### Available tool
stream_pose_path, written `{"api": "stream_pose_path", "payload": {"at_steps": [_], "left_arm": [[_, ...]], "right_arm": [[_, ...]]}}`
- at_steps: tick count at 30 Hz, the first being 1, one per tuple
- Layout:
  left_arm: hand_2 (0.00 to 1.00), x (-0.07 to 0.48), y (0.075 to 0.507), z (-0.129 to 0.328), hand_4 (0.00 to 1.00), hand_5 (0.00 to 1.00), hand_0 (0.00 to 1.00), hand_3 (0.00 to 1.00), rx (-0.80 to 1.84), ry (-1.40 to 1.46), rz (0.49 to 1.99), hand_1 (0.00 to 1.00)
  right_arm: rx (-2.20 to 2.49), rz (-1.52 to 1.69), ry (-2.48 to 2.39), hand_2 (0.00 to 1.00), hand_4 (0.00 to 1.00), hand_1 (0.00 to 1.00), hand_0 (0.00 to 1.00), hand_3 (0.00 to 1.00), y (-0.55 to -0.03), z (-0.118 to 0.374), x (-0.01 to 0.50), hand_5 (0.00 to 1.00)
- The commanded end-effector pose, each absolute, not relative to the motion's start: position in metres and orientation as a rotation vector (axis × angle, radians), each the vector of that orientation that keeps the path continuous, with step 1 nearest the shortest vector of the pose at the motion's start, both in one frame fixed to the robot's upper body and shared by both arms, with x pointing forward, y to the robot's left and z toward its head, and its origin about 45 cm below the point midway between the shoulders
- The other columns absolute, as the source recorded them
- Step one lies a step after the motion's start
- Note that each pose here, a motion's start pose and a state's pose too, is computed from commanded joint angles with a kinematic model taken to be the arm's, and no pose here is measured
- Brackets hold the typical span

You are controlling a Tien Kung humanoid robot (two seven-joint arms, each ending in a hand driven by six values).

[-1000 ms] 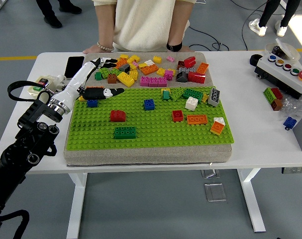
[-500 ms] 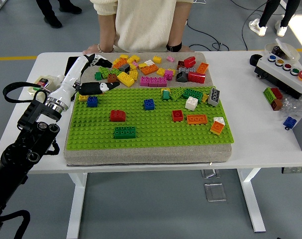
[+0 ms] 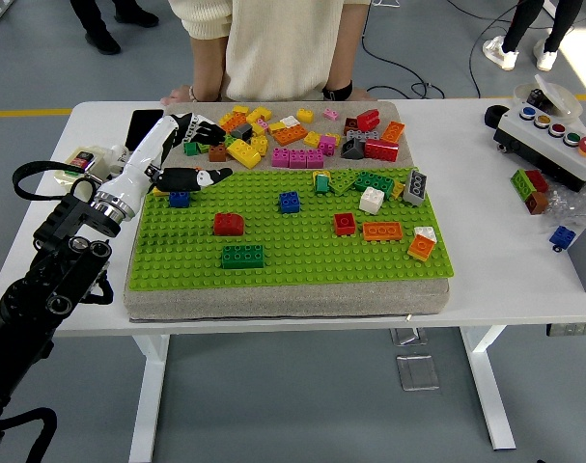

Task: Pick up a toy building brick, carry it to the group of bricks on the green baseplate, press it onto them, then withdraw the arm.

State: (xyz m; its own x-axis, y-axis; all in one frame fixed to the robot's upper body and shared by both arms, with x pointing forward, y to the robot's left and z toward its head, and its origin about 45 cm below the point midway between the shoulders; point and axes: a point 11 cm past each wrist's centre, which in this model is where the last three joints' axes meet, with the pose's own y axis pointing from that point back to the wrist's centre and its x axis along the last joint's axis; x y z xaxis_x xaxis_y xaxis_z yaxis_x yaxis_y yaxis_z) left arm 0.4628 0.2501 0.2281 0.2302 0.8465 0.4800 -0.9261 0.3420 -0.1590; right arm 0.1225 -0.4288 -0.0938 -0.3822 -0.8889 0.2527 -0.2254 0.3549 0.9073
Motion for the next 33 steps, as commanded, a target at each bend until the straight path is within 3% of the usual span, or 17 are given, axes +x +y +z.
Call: {"api": "stream_pose_path", "payload": {"at_steps": [20, 21, 26, 27, 32, 33], "left_arm": [[0.605, 0.462, 0.248, 0.226, 0.570, 0.002, 0.630, 0.568, 0.176, -0.532, 1.206, 0.613], [0.618, 0.462, 0.248, 0.226, 0.648, 0.002, 0.643, 0.605, 0.176, -0.531, 1.203, 0.640], [0.618, 0.460, 0.244, 0.220, 0.648, 0.002, 0.643, 0.605, 0.210, -0.519, 1.144, 0.640], [0.701, 0.459, 0.243, 0.218, 0.904, 0.077, 0.740, 0.781, 0.223, -0.518, 1.129, 0.724], [0.701, 0.457, 0.239, 0.207, 0.904, 0.077, 0.740, 0.781, 0.314, -0.556, 1.054, 0.724], [0.738, 0.457, 0.238, 0.205, 0.936, 0.088, 0.757, 0.791, 0.326, -0.562, 1.046, 0.738]], "right_arm": [[0.981, -1.052, -1.819, 0.723, 0.920, 0.675, 0.753, 0.646, -0.428, -0.094, 0.122, 0.499], [0.982, -1.052, -1.819, 0.723, 0.920, 0.675, 0.754, 0.646, -0.428, -0.094, 0.122, 0.500], [0.981, -1.052, -1.821, 0.723, 0.920, 0.675, 0.754, 0.646, -0.429, -0.094, 0.123, 0.500], [0.981, -1.053, -1.822, 0.723, 0.920, 0.675, 0.754, 0.647, -0.429, -0.094, 0.123, 0.499], [0.982, -1.054, -1.826, 0.723, 0.920, 0.675, 0.754, 0.647, -0.429, -0.093, 0.123, 0.499], [0.982, -1.054, -1.827, 0.723, 0.920, 0.675, 0.754, 0.647, -0.429, -0.093, 0.124, 0.499]]}}
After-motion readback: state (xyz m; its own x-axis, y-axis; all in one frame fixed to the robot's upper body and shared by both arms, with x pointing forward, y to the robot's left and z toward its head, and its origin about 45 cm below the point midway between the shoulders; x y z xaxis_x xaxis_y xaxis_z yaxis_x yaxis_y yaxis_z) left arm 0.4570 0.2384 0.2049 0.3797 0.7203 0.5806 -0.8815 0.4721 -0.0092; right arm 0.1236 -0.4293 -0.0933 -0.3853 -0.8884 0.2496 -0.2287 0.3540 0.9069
